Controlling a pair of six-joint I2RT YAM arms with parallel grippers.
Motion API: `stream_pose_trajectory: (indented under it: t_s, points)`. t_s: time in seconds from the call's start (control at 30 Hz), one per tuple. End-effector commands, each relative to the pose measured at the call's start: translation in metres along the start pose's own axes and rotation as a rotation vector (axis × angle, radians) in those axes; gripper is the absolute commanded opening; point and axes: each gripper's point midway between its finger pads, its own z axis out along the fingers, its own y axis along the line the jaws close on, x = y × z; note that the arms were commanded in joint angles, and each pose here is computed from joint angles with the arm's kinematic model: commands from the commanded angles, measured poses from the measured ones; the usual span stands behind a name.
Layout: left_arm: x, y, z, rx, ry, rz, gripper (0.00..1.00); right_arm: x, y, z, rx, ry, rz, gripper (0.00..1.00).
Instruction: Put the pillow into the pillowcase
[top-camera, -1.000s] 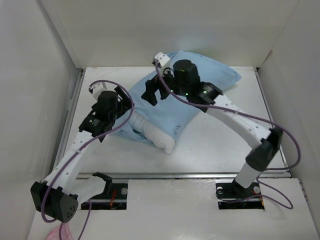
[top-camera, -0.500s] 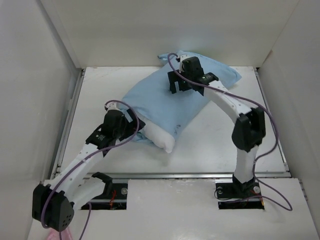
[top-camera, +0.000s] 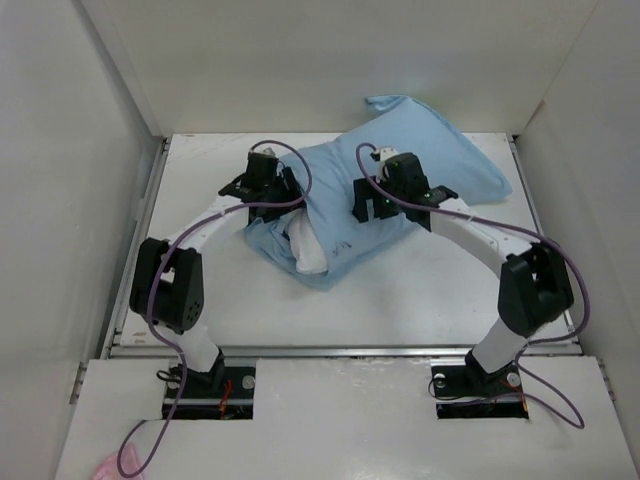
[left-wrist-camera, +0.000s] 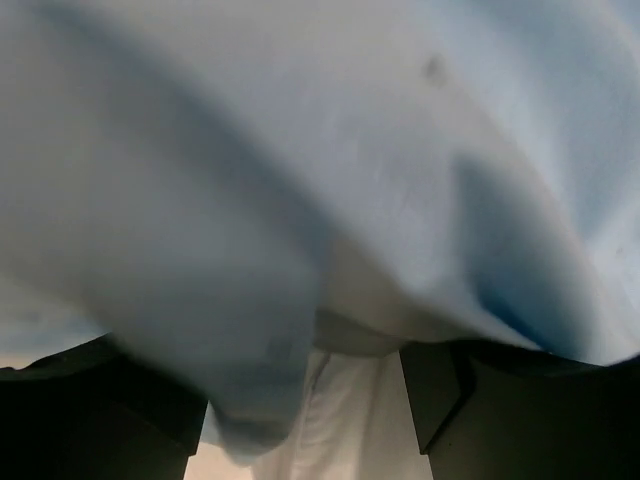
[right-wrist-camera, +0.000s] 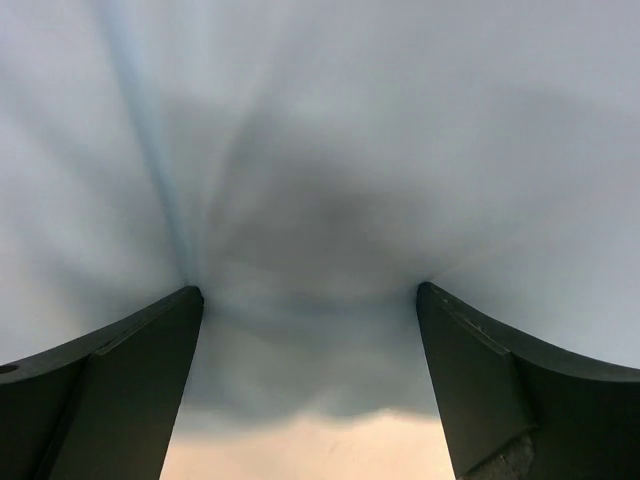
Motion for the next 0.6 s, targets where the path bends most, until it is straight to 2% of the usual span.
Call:
stream_pose_trajectory:
  t_s: [0.0, 0.07, 0.2, 0.27, 0.33, 0.37, 0.4, 0.43, 0.47, 0.53, 0.57]
  points:
    - [-0.075, -0.053, -0.008, 0.136, -0.18, 0.062, 0.63, 0.071, 0.053, -0.034, -0.094, 0.193, -0.018, 0.93]
    - [-0.08, -0.044, -0.007, 0.098, -0.186, 0.064, 0.66, 0.058, 0.053, -0.051, -0.021, 0.146, -0.057, 0.93]
    - [-0.091, -0.032, -0.034, 0.092, -0.239, 0.055, 0.9, 0.016, 0.057, -0.085, -0.002, 0.06, -0.163, 0.93]
    - [-0.094, -0.019, -0.059, 0.06, -0.299, 0.026, 1.0, 0.0, 0.063, -0.093, -0.005, 0.021, -0.298, 0.93]
    - [-0.076, 0.017, -0.065, -0.033, -0.298, -0.022, 1.0, -0.023, 0.092, -0.111, -0.024, -0.05, -0.446, 0.93]
    - [-0.074, 0.015, -0.085, -0.006, -0.328, -0.048, 1.0, -0.028, 0.102, -0.111, -0.029, -0.071, -0.576, 0.93]
    - [-0.072, 0.03, -0.092, -0.034, -0.343, -0.076, 1.0, -0.032, 0.121, -0.117, -0.045, -0.109, -0.653, 0.95]
    - [-0.051, 0.045, -0.089, -0.057, -0.313, -0.088, 1.0, -0.041, 0.133, -0.117, -0.06, -0.142, -0.706, 0.95]
    - [-0.049, 0.053, -0.094, -0.069, -0.327, -0.105, 1.0, -0.04, 0.141, -0.108, -0.087, -0.13, -0.822, 0.95]
    - [-0.039, 0.062, -0.109, -0.075, -0.344, -0.136, 1.0, -0.051, 0.165, -0.103, -0.175, -0.162, -0.915, 0.95]
    - [-0.026, 0.074, -0.106, -0.099, -0.33, -0.147, 1.0, -0.033, 0.174, -0.084, -0.225, -0.086, -0.987, 0.95]
